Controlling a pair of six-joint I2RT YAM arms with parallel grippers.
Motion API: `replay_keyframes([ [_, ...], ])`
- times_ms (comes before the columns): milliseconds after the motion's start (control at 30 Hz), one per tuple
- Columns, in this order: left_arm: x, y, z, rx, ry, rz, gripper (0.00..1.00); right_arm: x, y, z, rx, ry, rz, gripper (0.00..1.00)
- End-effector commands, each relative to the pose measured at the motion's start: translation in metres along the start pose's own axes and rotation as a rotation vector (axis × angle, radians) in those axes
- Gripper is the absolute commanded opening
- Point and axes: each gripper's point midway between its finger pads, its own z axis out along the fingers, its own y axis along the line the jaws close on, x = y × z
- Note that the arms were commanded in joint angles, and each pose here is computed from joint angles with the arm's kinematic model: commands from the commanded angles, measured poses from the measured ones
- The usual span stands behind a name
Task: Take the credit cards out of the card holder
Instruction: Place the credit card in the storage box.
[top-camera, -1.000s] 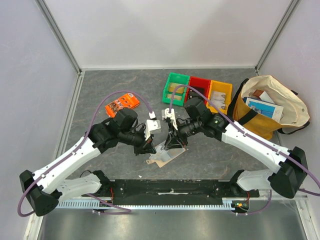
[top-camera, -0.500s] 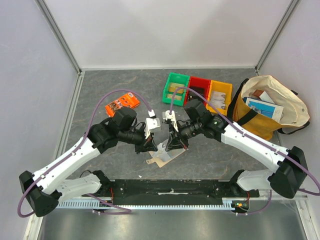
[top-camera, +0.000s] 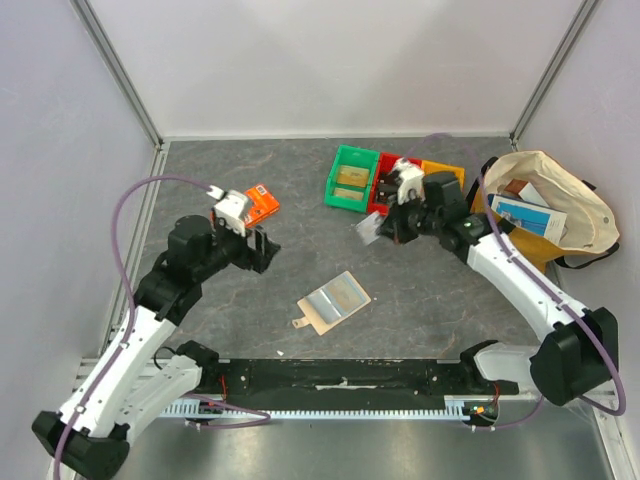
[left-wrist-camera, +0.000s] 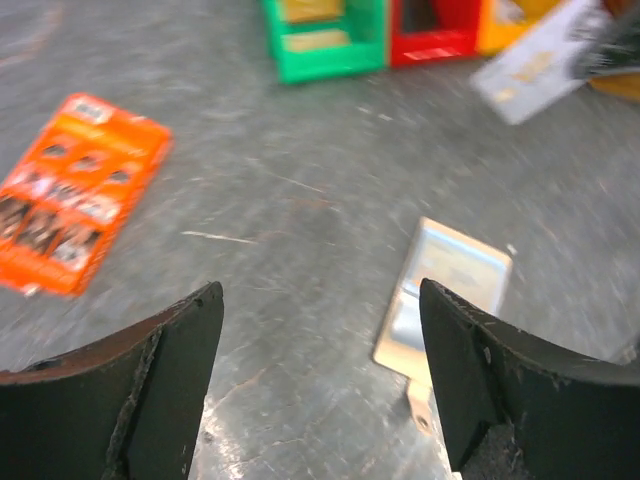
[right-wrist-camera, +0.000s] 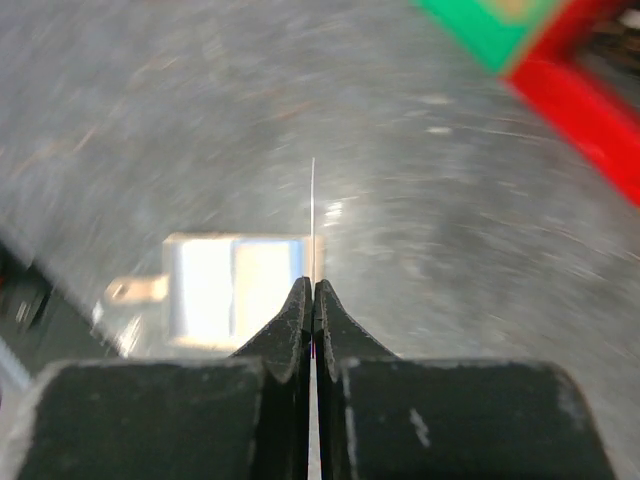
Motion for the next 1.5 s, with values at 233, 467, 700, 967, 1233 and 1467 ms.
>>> replay_keyframes([
  [233, -0.009, 0.078, -0.018, -0.395, -0.126, -0.284, 0.96, -0.046, -0.183, -0.068, 0.778, -0.283, 0.38, 0.0],
  [467, -0.006, 0.081, -0.02, -0.413, -0.126, -0.287, 0.96, -0.05, -0.231, -0.063, 0.889, -0.334, 0.437, 0.0],
  [700, -0.001, 0.079, -0.018, -0.402, -0.106, -0.284, 0.95, -0.043, -0.256, -0.012, 0.742, -0.32, 0.55, 0.0],
  [967, -0.001, 0.081, -0.02, -0.416, -0.114, -0.284, 0.95, -0.027, -0.268, 0.014, 0.652, -0.294, 0.653, 0.13],
  [1233, -0.006, 0.094, -0.034, -0.504, -0.163, -0.285, 0.96, -0.028, -0.268, -0.036, 0.833, -0.296, 0.582, 0.56],
  [1467, -0.021, 0.109, -0.062, -0.622, -0.28, -0.305, 0.96, -0.073, -0.208, -0.083, 0.72, -0.436, 0.458, 0.81],
])
